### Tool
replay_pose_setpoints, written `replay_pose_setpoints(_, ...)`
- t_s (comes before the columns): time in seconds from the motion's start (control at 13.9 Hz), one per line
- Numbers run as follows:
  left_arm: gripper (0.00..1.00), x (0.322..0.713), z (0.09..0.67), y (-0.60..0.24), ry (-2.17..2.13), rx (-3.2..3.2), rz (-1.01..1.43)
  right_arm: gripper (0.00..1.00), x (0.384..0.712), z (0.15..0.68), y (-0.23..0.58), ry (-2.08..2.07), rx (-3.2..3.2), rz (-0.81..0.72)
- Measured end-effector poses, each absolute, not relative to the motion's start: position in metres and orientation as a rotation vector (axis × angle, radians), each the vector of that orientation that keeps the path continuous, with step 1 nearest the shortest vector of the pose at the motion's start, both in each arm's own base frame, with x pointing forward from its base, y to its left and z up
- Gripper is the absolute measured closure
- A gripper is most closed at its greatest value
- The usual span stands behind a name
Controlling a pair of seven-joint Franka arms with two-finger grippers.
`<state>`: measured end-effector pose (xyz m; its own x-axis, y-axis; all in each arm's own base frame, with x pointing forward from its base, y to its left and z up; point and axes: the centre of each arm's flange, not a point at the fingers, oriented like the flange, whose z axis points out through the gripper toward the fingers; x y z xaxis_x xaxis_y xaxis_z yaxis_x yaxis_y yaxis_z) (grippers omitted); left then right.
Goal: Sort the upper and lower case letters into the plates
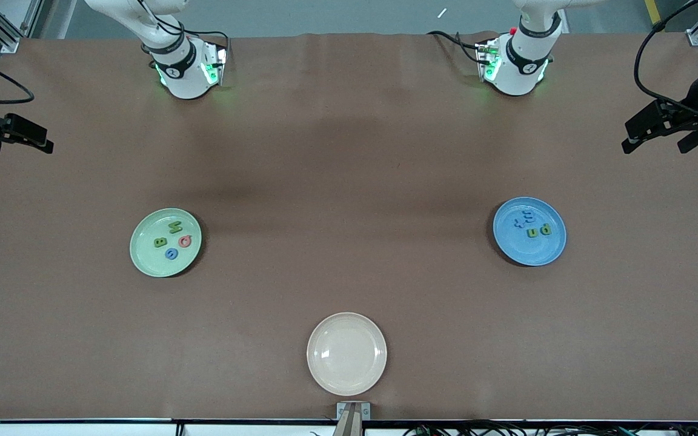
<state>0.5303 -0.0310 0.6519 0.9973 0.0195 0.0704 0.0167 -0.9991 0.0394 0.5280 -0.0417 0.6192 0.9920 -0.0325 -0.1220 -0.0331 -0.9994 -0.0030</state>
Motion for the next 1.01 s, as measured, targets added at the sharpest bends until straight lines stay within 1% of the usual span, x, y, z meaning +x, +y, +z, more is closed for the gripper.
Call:
replay_pose_setpoints(0.5, 0.00, 0.531, 0.651, -0.030, 0.032, 3.101, 0.108, 0.00, 0.510, 0.621, -0.041, 0.051, -3.129, 0.161)
replay_pose_setpoints(0.79, 0.00, 0.530, 0.651, -0.043, -0.004, 3.097, 0.107, 0.00, 0.506, 0.626, -0.042, 0.052, -3.129, 0.144)
replay_pose_setpoints(1.01, 0.00, 0.531, 0.652, -0.030, 0.027, 3.087, 0.108, 0.00, 0.506, 0.629, -0.042, 0.053, -3.131, 0.124)
